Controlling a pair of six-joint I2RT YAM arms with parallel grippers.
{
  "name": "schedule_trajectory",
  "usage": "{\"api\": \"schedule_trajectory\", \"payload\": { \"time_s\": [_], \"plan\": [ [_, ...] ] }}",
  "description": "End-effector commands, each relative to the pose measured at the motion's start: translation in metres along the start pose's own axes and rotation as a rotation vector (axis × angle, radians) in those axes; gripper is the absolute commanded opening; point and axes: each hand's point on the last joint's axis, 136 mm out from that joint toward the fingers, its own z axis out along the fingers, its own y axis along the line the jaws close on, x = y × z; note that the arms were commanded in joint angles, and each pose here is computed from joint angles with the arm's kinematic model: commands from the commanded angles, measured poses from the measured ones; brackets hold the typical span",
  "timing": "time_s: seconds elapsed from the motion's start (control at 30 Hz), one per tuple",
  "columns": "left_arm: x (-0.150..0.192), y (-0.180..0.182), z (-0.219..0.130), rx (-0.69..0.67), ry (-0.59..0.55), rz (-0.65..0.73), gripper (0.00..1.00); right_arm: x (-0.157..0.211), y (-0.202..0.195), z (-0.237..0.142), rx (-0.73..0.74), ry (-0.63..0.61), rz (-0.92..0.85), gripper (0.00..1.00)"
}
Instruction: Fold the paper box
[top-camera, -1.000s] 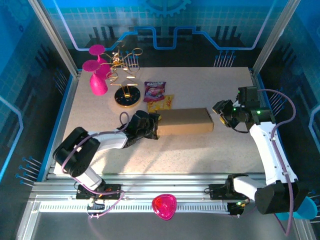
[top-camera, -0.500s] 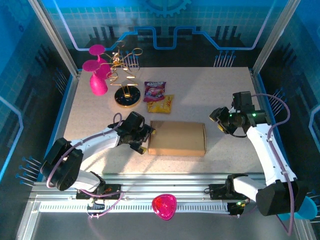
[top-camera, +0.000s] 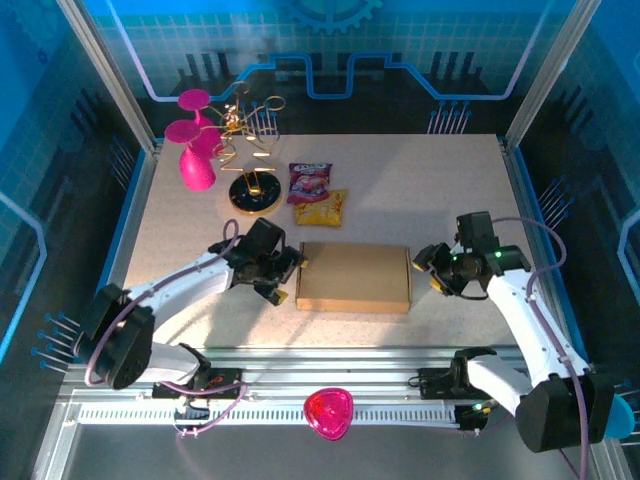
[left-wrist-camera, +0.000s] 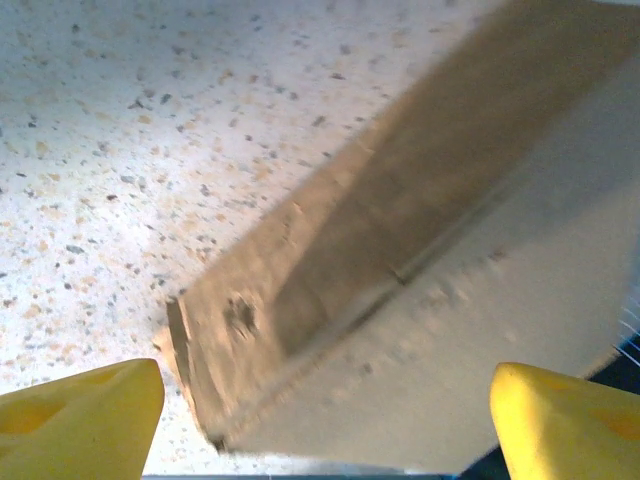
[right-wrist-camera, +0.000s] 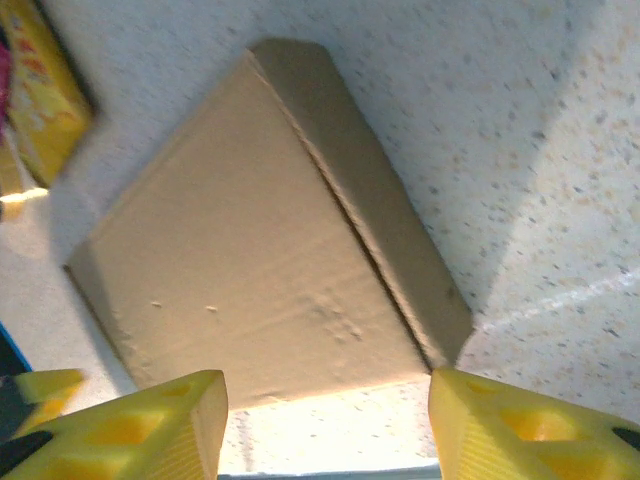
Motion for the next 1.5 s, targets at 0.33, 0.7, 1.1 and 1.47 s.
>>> {"api": "schedule_trajectory", "payload": {
  "time_s": [0.33, 0.7, 1.1, 1.47],
  "plan": [
    [-0.054, 0.018, -0.168, 0.05, -0.535, 0.512, 0.99, -0.072, 0.024, -0.088, 0.024, -0.537, -0.357, 1.0],
    [-0.131, 0.09, -0.237, -0.166, -1.276, 0.595, 0.99, -0.109, -0.004, -0.05, 0.225, -0.966, -0.83, 1.0],
    [-0.153, 0.07, -0.162, 0.053, -1.348, 0.803, 0.99, -0.115, 0.013, 0.012, 0.023, -0.99, -0.952, 1.0],
    [-0.205, 0.053, -0.136, 0.134, -1.285, 0.703, 0.99, -0.159, 0.045, 0.052, -0.037, -1.008, -0.992, 1.0]
  ]
}}
